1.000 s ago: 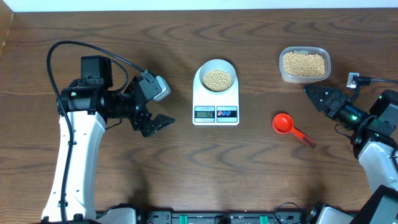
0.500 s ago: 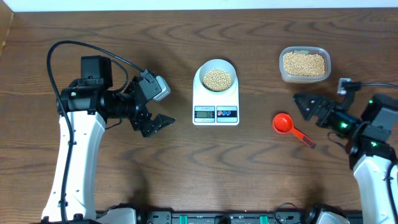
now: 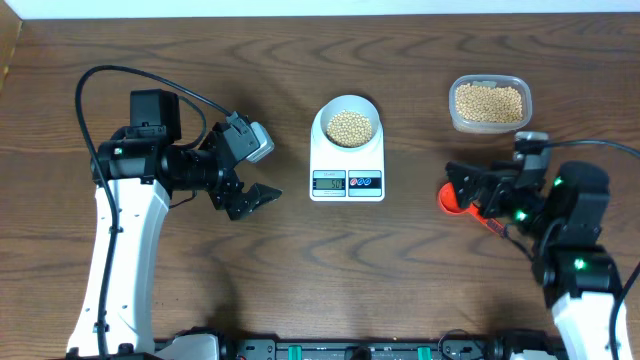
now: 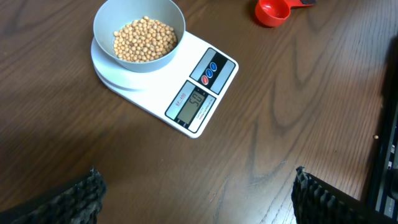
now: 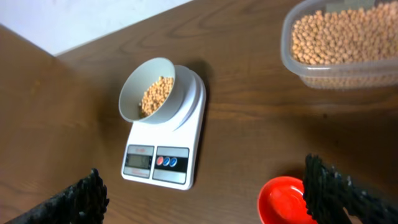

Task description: Scoop item into bowl and weigh 50g on scale

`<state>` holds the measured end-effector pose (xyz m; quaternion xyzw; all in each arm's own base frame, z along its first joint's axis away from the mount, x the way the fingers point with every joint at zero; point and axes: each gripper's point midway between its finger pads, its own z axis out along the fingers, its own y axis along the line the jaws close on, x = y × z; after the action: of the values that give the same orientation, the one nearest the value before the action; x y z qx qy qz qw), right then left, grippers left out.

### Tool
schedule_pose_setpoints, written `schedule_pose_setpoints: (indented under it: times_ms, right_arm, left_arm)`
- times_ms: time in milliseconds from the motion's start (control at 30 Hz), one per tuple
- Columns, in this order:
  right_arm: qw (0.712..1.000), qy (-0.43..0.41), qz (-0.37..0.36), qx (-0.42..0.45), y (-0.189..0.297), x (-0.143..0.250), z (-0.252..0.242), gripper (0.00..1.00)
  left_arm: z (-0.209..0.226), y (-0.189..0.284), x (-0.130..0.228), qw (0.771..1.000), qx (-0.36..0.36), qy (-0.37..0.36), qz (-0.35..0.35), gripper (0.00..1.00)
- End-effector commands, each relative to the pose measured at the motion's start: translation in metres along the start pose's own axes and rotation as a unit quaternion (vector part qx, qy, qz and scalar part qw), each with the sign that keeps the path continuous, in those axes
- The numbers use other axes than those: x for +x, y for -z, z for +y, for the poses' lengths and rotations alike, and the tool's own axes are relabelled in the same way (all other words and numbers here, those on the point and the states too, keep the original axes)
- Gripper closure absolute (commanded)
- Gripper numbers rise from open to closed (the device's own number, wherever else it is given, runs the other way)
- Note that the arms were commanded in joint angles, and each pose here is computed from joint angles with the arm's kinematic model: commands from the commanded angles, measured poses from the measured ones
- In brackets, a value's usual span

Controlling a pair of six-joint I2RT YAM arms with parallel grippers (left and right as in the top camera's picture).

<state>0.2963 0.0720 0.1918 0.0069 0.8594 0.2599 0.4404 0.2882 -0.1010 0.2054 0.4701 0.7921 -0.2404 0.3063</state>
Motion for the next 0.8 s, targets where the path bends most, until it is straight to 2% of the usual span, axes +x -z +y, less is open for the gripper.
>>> schedule_pose_setpoints:
  times_ms: [0,200,300,567,767]
  right_arm:
    - [0.996,0.045,-0.049,0.068,0.019,-0.012,0.001,0.01]
    - [0.992,0.069,-0.089,0.061,0.064,-0.002,0.022,0.01]
    - [0.985,0.080,-0.142,0.061,0.079,0.005,0.019,0.01]
    - [0.954,0.131,-0.265,0.052,0.069,0.017,0.001,0.01]
    - [0.944,0.138,-0.298,0.043,0.054,0.028,-0.010,0.01]
  left_arm:
    - [0.001,0.004,-0.005,1.000,-0.002,-0.006,-0.008,0.02]
    - [0.001,0.004,-0.005,1.000,-0.002,-0.006,-0.008,0.02]
    - [0.001,0.004,-0.005,1.000,-0.002,-0.006,-0.008,0.02]
    - [0.001,0.004,-0.005,1.000,-0.002,-0.006,-0.008,0.02]
    - [0.001,0.004,-0.005,1.000,-0.002,-0.006,-0.008,0.02]
